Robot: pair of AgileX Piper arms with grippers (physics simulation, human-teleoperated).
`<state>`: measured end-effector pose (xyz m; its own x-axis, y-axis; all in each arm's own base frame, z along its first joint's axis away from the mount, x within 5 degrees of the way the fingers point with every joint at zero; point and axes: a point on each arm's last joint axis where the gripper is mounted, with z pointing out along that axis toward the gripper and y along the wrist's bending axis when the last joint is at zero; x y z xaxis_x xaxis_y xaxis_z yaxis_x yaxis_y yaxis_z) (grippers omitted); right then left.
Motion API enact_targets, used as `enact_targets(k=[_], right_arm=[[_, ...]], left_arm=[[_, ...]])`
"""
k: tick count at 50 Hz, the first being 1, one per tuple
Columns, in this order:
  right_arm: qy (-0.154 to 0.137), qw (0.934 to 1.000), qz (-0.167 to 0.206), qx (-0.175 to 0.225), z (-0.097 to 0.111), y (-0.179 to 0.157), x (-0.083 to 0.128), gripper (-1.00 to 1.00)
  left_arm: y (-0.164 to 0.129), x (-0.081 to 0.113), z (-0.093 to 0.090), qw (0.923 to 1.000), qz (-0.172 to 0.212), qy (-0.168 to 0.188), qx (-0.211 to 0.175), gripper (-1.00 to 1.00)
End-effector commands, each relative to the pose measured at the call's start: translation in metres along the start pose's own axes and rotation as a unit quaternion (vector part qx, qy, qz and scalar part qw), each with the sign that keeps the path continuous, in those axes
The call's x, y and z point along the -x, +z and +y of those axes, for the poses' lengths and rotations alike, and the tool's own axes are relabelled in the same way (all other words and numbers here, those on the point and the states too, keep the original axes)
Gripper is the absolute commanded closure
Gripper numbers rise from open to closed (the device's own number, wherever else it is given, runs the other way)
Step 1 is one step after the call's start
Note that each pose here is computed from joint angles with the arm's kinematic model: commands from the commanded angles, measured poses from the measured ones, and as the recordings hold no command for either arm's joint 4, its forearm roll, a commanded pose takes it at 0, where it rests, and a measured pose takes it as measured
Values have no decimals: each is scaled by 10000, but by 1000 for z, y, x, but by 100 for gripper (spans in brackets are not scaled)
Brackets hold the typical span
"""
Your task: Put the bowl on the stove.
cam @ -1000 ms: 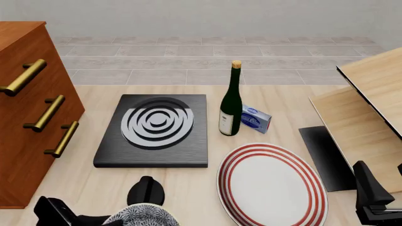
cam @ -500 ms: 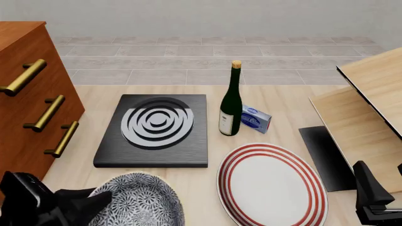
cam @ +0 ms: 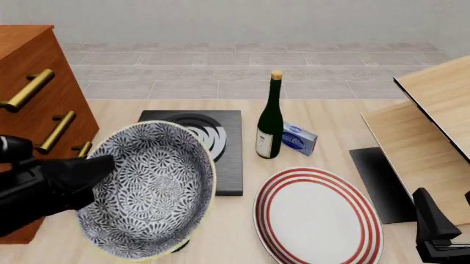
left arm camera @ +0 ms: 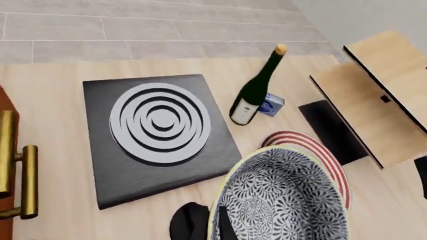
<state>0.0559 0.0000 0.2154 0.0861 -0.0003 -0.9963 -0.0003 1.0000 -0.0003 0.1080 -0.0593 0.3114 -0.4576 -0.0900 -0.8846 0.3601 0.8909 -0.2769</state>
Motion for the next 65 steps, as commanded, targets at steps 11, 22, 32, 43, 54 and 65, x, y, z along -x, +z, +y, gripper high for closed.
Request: enact_targets(k=[11, 22, 32, 43, 54, 65], right_arm=[[-1, 10000, 0, 1, 0, 0, 0, -100], [1, 10000, 1, 0, 0, 0, 0, -100], [0, 10000, 1, 0, 0, 0, 0, -100], [-1, 10000, 1, -1, 0, 0, 0, -100], [-1, 10000, 0, 0, 0, 0, 0, -100], [0, 10000, 0, -1, 0, 0, 0, -100]], left_arm=[[17, 66, 13, 9920, -599, -810, 766, 100], [27, 79, 16, 9906, -614, -864, 862, 100], [42, 91, 25, 9905, -572, -623, 1087, 100], [65, 96, 27, 9918, -388, -568, 1077, 100], [88, 100, 25, 9934, -55, -475, 1041, 100], [98, 98, 29, 9935, 11, -366, 1078, 100]])
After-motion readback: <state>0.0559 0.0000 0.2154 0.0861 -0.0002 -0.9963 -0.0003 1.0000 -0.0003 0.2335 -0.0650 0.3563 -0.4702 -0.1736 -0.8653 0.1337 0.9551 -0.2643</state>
